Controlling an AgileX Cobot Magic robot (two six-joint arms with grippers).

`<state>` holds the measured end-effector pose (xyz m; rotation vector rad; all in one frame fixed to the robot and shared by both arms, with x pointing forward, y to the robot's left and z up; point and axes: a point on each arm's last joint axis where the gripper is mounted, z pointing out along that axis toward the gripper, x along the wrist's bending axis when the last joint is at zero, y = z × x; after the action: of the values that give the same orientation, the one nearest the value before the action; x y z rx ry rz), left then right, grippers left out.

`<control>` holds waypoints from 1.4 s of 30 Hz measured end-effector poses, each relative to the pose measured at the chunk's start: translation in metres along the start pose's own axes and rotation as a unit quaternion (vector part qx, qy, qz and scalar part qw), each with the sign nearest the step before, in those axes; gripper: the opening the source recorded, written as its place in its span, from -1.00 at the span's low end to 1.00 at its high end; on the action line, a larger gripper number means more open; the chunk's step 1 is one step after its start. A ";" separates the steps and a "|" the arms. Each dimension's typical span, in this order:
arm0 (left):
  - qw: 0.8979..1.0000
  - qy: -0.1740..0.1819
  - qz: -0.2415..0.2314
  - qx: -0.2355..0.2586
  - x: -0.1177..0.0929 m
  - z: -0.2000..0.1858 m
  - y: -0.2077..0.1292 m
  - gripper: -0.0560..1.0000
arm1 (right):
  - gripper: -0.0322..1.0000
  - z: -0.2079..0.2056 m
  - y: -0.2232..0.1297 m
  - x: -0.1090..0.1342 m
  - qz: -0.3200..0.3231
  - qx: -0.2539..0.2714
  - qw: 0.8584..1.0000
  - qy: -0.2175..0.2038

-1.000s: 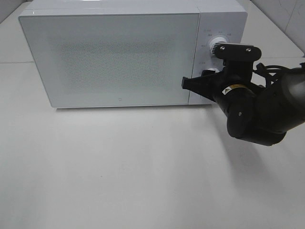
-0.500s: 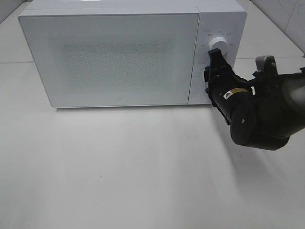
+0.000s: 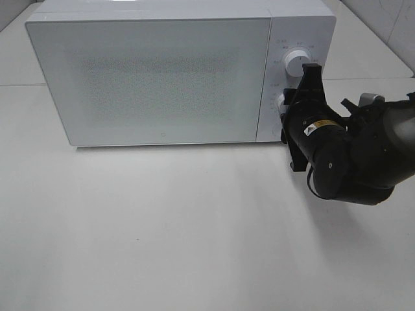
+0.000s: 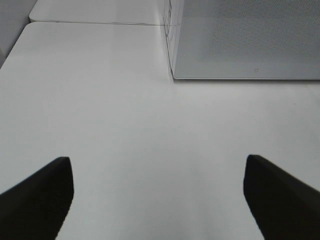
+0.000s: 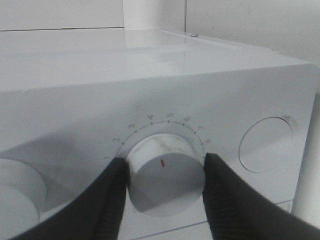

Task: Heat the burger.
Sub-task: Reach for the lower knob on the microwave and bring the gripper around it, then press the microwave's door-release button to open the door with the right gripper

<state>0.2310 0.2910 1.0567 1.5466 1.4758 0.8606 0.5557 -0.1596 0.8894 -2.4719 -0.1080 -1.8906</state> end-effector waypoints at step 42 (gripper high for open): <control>1.000 0.000 0.000 0.000 0.000 0.000 0.000 0.70 | 0.36 -0.007 0.002 -0.001 -0.092 0.004 0.995 0.027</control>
<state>0.2310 0.2910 1.0567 1.5466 1.4758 0.8606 0.5491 -0.1625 0.8900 -2.4809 -0.3515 -2.0191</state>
